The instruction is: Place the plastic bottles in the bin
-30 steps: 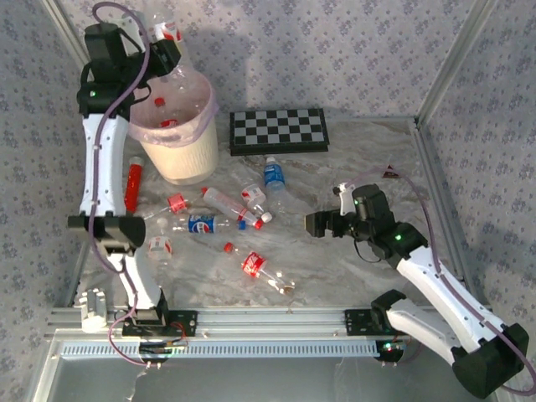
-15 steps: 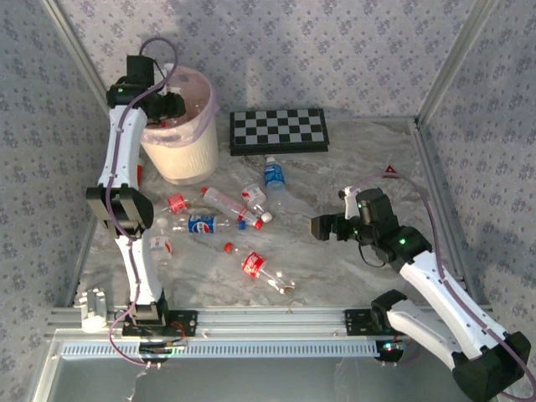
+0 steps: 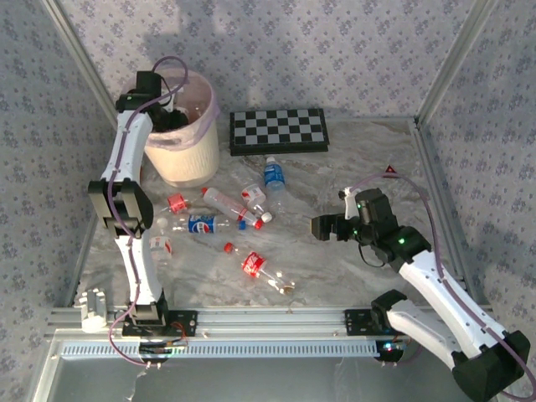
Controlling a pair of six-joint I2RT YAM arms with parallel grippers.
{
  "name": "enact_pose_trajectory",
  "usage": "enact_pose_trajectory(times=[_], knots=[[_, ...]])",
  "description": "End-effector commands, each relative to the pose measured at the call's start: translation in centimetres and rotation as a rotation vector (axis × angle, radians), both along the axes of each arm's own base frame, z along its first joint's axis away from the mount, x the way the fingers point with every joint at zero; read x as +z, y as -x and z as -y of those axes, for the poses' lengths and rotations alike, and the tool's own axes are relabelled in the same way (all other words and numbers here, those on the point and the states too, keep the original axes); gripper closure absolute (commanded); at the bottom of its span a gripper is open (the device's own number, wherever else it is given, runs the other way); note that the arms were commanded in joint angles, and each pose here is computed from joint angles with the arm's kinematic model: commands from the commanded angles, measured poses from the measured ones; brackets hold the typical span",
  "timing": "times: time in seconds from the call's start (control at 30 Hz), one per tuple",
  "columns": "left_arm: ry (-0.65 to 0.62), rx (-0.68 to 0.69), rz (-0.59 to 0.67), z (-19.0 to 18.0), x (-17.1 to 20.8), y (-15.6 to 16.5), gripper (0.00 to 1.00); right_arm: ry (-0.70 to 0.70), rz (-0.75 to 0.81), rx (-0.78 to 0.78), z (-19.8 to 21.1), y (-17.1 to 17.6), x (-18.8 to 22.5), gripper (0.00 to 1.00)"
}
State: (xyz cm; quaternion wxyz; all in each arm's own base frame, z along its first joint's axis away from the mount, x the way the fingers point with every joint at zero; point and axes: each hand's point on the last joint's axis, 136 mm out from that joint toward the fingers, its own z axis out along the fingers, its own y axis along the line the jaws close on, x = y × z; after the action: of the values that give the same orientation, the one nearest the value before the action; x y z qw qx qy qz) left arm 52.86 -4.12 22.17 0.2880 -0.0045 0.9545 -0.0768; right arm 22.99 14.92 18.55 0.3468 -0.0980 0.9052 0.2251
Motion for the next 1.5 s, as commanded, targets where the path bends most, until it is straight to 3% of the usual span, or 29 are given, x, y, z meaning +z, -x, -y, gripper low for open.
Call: enact_pose_trajectory(times=[0.0,0.07,0.17,0.43,0.87,1.07,1.13,1.37,1.47], knots=[[0.02,-0.051,0.027,0.8,1.2,0.6,0.5,0.019,-0.034,-0.028,0.6,0.2,-1.0,0.0],[0.024,-0.054,0.046,0.9,1.9,0.6,0.34,0.021,-0.038,-0.03,0.5,0.1,-1.2,0.0],[0.02,-0.063,0.06,0.9,2.8,0.7,0.2,0.021,-0.047,-0.029,0.4,0.0,-1.5,0.0],[0.021,-0.074,0.122,1.0,6.3,0.9,0.05,0.03,-0.061,-0.025,0.2,-0.2,-1.9,0.0],[-0.016,-0.09,0.275,1.2,14.8,3.6,0.0,0.108,-0.131,0.063,-1.4,1.4,-3.7,0.0],[-0.024,-0.083,0.343,1.2,19.1,7.6,0.0,0.198,-0.123,0.355,-5.1,5.5,-6.0,0.09],[-0.019,-0.092,0.361,1.7,20.0,9.2,0.0,0.166,-0.123,0.474,-7.5,7.0,-6.3,0.09],[0.21,-0.166,0.392,5.2,20.8,15.3,0.0,0.381,-0.2,0.695,-9.7,11.1,-10.8,0.04],[0.278,-0.189,0.401,6.3,20.2,17.1,0.0,0.448,-0.196,0.735,-10.6,11.3,-11.6,0.02]])
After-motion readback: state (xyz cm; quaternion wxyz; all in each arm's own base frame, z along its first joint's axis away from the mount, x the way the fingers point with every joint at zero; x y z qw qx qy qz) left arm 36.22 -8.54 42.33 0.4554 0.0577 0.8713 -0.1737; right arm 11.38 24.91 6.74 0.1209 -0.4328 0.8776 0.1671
